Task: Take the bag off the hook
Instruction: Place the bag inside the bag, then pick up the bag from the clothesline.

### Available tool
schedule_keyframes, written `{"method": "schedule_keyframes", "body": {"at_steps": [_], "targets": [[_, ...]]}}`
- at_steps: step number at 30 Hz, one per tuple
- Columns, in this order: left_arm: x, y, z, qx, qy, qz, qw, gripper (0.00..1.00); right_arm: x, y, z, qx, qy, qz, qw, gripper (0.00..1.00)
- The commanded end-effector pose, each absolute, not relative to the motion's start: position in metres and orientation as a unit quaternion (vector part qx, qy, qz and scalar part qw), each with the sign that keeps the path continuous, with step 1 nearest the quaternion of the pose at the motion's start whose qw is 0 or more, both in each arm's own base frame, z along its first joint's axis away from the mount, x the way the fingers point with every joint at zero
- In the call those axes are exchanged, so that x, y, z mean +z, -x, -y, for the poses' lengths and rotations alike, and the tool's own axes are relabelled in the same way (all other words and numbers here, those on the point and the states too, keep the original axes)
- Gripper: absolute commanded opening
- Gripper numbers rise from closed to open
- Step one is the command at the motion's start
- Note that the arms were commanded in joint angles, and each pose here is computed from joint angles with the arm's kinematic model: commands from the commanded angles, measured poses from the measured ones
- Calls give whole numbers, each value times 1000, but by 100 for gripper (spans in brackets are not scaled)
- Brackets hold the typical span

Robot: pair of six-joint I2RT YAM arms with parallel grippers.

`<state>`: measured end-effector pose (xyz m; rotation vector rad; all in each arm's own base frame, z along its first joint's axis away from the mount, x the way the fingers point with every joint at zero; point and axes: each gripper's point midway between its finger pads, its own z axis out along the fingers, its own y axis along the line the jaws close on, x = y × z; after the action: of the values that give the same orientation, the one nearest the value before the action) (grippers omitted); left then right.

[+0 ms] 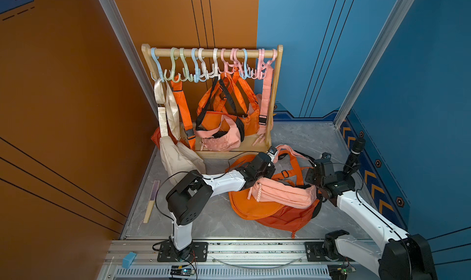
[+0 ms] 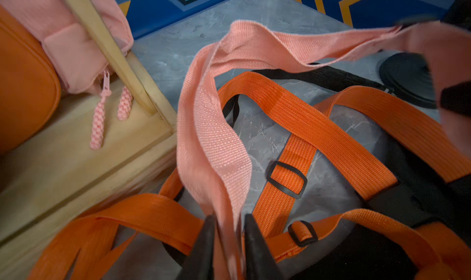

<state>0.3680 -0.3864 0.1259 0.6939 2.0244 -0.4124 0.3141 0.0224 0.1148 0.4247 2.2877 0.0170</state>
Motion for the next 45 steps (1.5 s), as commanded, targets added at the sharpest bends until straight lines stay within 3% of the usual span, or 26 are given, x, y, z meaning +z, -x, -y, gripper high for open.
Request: {"method": "schedule_keyframes", "body": {"at_steps": [1,4,11,13,15,17,31,39,42,45], "targets": [[135,-380,389,-182,-268,-818,475,43,107,-320,-25,26,-173,-902,396,25],[133,-383,384,-182,-257,-822,475,53,103,-322,-25,28,-173,-904,389,39],[165,-381,371,-186,-237,-808,506,76,130,-326,-30,45,-157,-901,403,94],[181,-379,363,-187,-228,-801,521,81,146,-327,-33,53,-151,-895,415,100],[198,-374,356,-188,-218,-794,536,94,162,-327,-37,58,-142,-891,428,100],[217,-369,344,-187,-206,-786,552,99,181,-327,-43,62,-129,-886,442,100],[287,-323,234,-182,-78,-757,623,98,294,-325,-122,39,42,-872,486,100],[312,-288,168,-154,-27,-747,646,98,336,-338,-183,72,128,-859,491,100],[313,-275,137,-137,-4,-753,644,98,345,-345,-211,85,160,-854,488,95],[309,-263,106,-120,20,-757,642,98,348,-353,-240,95,195,-851,478,79]]}}
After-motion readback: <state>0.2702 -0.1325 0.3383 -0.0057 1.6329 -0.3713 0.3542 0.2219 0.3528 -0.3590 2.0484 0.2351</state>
